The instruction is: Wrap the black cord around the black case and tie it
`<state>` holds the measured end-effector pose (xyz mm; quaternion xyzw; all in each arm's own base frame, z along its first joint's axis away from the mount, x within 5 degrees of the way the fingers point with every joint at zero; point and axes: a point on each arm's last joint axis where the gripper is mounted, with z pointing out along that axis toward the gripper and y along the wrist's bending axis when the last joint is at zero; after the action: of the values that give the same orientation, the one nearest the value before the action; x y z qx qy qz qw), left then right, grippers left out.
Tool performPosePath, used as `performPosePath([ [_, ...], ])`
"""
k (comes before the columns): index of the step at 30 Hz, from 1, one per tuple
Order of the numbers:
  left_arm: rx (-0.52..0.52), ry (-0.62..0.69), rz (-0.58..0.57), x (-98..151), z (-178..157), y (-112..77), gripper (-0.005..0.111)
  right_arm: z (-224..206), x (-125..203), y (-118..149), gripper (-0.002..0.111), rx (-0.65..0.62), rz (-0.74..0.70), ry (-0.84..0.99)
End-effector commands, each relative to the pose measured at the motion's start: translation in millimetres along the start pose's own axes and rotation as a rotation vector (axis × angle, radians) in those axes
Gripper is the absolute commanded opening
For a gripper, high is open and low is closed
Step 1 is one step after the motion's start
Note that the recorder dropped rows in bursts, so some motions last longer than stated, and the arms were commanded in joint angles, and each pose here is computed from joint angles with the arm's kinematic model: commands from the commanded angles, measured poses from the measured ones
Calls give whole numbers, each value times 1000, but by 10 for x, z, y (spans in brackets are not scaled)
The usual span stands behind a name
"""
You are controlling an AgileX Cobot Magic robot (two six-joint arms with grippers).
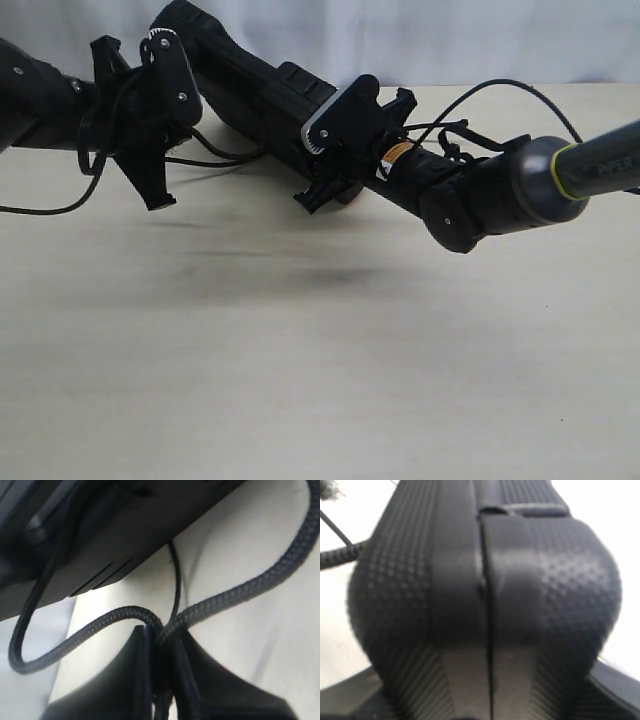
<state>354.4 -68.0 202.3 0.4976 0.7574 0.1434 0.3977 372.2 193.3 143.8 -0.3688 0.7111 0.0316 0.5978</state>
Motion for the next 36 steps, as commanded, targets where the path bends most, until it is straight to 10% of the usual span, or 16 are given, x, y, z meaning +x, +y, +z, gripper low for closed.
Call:
performPosePath([
  [1,-58,29,-87,135,-14,148,0,-19,138,2,4,-13,27,96],
  [15,-120,57,-318,304,-36,276,0,-21,160,11,4,-22,26,120],
  [25,240,-6,55,197,-260,29,0,-21,175,-47,4,38,81,136],
  [36,464,218,53,860,-202,-417,0,-23,182,-52,4,43,64,144],
])
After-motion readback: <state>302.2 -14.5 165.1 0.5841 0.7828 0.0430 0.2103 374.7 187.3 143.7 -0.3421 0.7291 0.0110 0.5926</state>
